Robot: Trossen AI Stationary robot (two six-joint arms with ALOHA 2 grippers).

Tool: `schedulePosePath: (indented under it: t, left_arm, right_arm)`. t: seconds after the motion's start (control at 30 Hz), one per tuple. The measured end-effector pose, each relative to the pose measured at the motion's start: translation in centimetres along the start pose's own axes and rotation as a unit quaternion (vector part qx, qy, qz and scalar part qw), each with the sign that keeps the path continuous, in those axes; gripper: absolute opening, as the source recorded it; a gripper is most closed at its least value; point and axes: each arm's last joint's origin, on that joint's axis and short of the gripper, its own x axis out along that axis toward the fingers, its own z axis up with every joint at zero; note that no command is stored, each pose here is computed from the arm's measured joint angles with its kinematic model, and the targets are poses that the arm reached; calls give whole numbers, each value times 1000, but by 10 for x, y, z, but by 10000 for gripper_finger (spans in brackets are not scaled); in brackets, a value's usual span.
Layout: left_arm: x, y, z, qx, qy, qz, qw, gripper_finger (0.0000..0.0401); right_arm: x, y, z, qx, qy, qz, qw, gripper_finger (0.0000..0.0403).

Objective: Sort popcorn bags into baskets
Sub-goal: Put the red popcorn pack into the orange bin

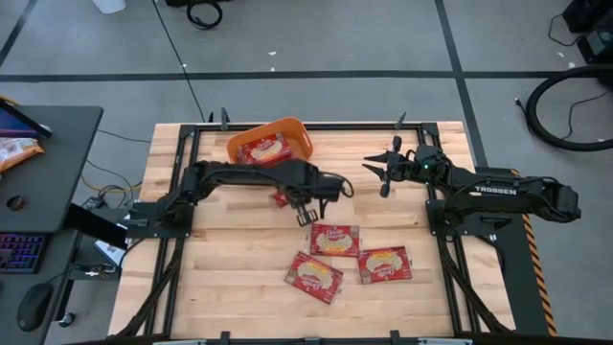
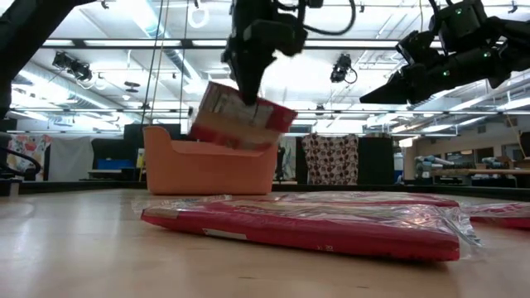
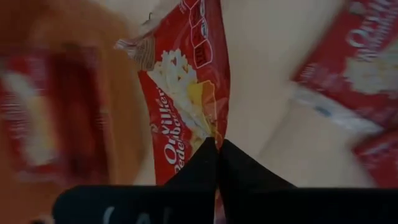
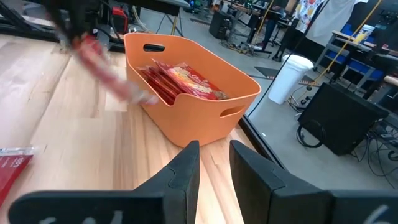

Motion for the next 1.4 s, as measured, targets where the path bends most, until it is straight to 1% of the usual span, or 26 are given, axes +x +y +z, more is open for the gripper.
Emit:
schedulePosePath:
  t: [0.1,0.17,0.3,0.4,0.5,0.6,0.67,0.73,0.83,0.93,0.97,1.03,1.1,1.17,1.23,1.3,1.4]
  left_arm:
    - [-11,11,-3,5,-3,39,999,11]
    - [-12,20,-6,10,-2,70,997,11]
    - [-11,42,-10,13,-6,99,995,11]
    - [2,58,-12,19,13,126,992,11]
    - [18,74,-11,25,7,130,991,11]
    - [41,91,-13,36,12,136,990,11]
    - [59,102,-13,42,12,150,988,11]
    - [74,115,-17,38,26,158,986,12]
    - [89,132,-24,13,54,167,984,29]
    - [90,141,-25,4,65,169,984,62]
    - [87,141,-24,3,62,166,984,75]
    - [78,137,-20,6,43,139,989,97]
    - [68,127,-13,23,12,93,995,115]
    - [61,114,-7,47,-15,51,997,127]
    - [57,99,-3,68,-47,33,996,133]
    - [54,85,-2,81,-63,21,995,134]
    - [49,63,-2,92,-86,-13,992,135]
  right_arm:
    - [0,0,-1,-1,2,1,1000,94]
    - [0,0,-1,-1,2,1,1000,94]
    - [0,0,-1,-1,5,2,1000,94]
    - [0,1,-2,-2,7,4,1000,94]
    - [0,1,-1,-3,6,3,1000,94]
    - [0,1,-1,-3,6,4,1000,94]
    - [0,1,-1,-5,7,4,1000,94]
    - [0,1,-1,-5,6,4,1000,94]
    - [0,1,-1,-7,6,4,1000,94]
    - [0,1,-1,-12,7,2,1000,94]
    - [0,0,-1,-13,7,2,1000,94]
    - [0,0,-1,-15,7,2,1000,94]
    - [0,0,-1,-15,7,2,1000,94]
    - [0,0,-2,-15,7,2,1000,94]
    - [0,1,-2,-13,8,3,1000,94]
    - [0,1,-2,-13,9,3,1000,94]
    - [0,1,-2,-12,10,3,1000,94]
